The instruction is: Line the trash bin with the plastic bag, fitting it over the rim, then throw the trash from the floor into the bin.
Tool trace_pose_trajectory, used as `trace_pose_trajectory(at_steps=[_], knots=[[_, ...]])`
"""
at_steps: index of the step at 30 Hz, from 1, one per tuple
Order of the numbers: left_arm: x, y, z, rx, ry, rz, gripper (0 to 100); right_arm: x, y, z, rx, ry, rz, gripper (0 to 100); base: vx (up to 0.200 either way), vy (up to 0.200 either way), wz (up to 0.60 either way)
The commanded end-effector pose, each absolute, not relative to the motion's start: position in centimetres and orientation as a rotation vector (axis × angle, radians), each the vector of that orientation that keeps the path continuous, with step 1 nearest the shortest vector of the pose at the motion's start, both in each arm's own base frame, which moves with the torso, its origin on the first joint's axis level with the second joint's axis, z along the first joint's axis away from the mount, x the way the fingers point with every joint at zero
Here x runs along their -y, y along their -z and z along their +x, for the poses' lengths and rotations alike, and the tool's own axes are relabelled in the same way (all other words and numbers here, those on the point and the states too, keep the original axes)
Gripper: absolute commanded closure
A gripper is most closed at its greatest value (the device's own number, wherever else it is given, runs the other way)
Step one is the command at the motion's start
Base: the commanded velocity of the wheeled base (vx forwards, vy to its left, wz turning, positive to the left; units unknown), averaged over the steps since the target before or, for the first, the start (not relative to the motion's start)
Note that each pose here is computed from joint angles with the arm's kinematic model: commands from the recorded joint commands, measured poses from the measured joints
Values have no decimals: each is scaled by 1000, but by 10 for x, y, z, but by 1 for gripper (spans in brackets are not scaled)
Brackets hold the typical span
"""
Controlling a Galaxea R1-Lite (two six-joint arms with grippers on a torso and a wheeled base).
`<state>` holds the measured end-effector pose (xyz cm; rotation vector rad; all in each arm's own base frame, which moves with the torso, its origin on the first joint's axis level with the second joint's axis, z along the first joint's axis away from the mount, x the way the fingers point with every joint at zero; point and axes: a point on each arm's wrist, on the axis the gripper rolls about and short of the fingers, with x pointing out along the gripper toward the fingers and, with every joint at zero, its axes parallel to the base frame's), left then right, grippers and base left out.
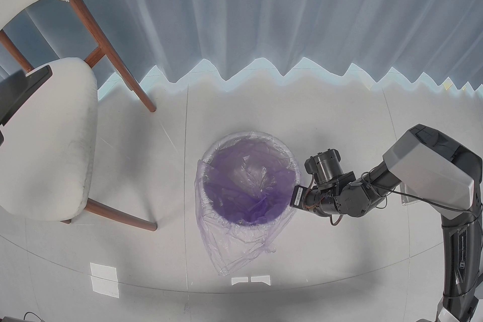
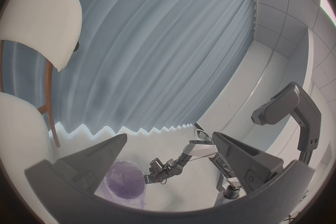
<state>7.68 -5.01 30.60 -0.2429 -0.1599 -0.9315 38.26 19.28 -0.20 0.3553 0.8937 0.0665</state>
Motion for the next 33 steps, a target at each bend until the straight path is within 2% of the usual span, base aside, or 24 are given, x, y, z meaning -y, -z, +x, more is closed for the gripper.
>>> trace_pose_trajectory(at_steps=[1, 7, 16, 24, 25, 33], knots=[[50, -307, 76, 167, 932, -243, 0, -195, 7, 382, -895, -61, 360, 0, 0, 0, 0], [49, -308, 75, 170, 932, -243, 0, -199, -19, 377, -849, -71, 439, 0, 0, 0, 0], [49, -308, 74, 174, 933, -243, 0, -205, -56, 353, -815, -122, 451, 0, 0, 0, 0], [49, -308, 74, 174, 933, -243, 0, -188, -82, 324, -801, -130, 459, 0, 0, 0, 0], [49, -308, 74, 175, 933, -243, 0, -176, -97, 307, -789, -130, 478, 0, 0, 0, 0], [49, -310, 75, 178, 935, -243, 0, -157, -134, 268, -730, -160, 537, 0, 0, 0, 0]])
